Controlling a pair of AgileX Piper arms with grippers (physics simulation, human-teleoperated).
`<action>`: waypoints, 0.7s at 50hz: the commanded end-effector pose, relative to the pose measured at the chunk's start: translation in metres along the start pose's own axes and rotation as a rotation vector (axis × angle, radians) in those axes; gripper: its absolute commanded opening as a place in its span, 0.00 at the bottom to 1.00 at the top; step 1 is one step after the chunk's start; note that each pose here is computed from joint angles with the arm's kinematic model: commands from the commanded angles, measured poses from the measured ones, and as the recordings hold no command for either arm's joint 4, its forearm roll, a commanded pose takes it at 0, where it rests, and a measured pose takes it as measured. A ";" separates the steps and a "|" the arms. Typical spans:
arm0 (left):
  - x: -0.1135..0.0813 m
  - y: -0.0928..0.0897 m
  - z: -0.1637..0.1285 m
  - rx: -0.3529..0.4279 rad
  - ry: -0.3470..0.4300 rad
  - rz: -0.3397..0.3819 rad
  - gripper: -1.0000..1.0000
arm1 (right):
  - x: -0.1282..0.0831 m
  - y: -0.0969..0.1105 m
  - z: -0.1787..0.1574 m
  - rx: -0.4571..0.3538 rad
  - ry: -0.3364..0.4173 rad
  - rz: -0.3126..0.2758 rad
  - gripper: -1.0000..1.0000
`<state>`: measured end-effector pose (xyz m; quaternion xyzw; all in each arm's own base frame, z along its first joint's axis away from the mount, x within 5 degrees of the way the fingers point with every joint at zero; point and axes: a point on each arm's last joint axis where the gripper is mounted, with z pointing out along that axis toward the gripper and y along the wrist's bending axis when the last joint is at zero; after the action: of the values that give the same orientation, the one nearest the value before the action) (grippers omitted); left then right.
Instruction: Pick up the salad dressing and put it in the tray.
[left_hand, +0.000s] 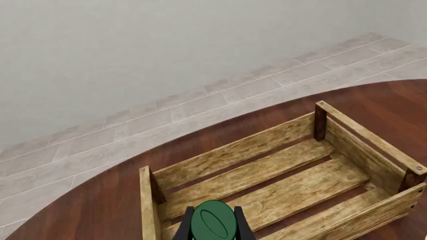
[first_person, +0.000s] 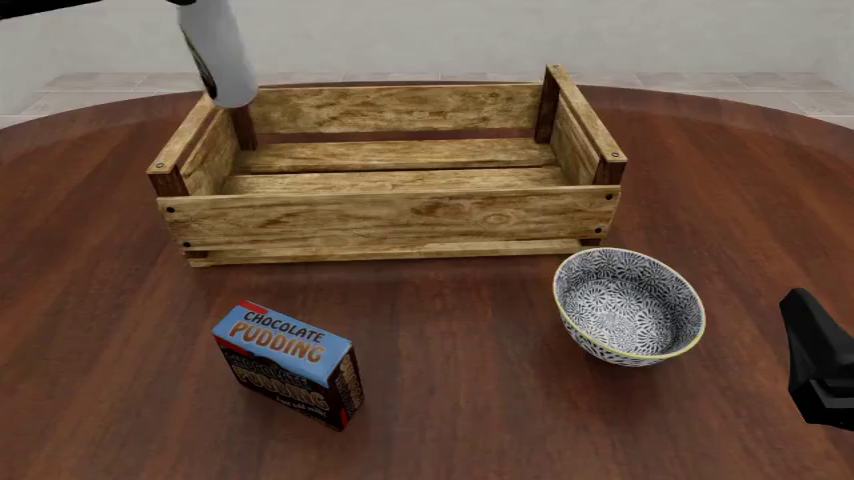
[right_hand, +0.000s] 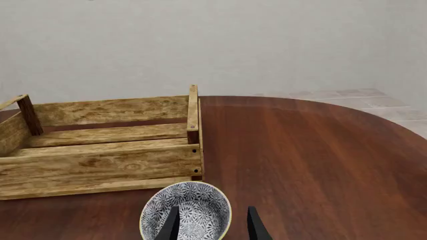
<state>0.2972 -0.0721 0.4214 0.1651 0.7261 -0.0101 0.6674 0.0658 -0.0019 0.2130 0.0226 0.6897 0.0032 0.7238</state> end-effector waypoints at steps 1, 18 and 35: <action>0.003 -0.008 0.035 0.023 0.010 0.005 0.00 | 0.000 0.000 0.000 -0.002 0.001 0.006 1.00; 0.018 -0.015 0.072 0.033 0.020 -0.023 0.00 | 0.000 0.000 0.001 0.002 0.004 0.013 1.00; 0.035 -0.014 0.109 0.023 0.043 -0.042 0.00 | 0.000 0.000 0.001 0.006 0.004 0.017 1.00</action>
<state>0.3788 -0.0994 0.3809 0.1555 0.7447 -0.0330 0.6482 0.0664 -0.0022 0.2129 0.0298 0.6908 0.0070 0.7224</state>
